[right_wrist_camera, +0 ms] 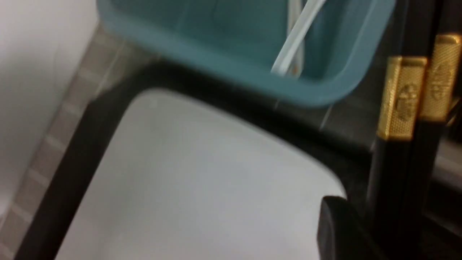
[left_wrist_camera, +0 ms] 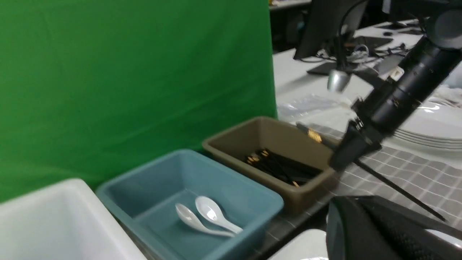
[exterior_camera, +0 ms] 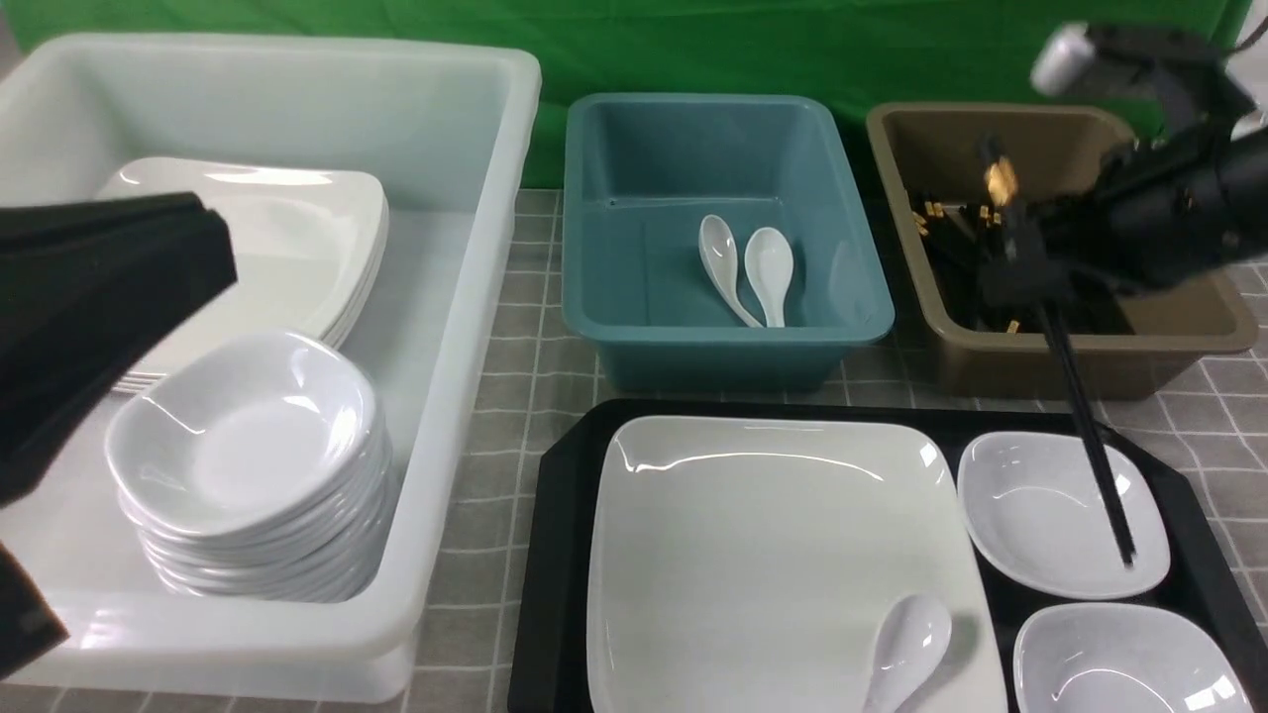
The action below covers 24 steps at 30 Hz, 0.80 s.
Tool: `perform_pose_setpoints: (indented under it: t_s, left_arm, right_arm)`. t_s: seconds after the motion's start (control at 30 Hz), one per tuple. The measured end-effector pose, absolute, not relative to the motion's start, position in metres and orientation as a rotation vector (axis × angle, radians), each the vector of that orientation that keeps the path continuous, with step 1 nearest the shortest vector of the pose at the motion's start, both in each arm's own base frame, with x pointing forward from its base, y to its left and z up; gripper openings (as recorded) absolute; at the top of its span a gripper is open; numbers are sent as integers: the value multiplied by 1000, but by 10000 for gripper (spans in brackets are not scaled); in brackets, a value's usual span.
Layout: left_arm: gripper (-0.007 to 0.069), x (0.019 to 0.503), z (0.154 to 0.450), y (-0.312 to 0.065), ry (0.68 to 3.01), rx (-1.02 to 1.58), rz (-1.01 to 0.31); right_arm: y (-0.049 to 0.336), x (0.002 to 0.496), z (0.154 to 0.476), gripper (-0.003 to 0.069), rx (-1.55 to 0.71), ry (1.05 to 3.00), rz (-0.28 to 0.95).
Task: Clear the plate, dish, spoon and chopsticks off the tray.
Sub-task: Use the right arm to put the chopsticks into the small storage box on the right
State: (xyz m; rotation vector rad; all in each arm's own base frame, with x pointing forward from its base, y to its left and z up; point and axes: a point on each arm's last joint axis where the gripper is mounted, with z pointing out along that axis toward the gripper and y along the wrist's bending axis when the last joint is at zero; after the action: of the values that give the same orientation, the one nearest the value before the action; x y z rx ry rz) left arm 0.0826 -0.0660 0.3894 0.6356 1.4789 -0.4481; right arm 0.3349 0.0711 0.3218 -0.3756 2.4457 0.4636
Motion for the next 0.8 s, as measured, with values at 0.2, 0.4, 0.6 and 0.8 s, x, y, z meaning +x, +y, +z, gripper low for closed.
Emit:
perform_pose_setpoints:
  t_s: [0.2, 0.4, 0.6, 0.8]
  left_arm:
    - [9, 84, 393, -65, 1432, 631, -409]
    - [9, 84, 393, -65, 1429, 632, -405]
    - [9, 84, 393, -65, 1431, 636, -403]
    - [9, 84, 392, -65, 1437, 642, -404]
  right_arm:
    - [37, 429, 329, 131, -106, 2295, 511]
    - [11, 496, 300, 131, -20, 2257, 462]
    - [3, 510, 275, 293, -31, 2306, 357]
    - [-1, 491, 300, 423, -57, 2380, 269]
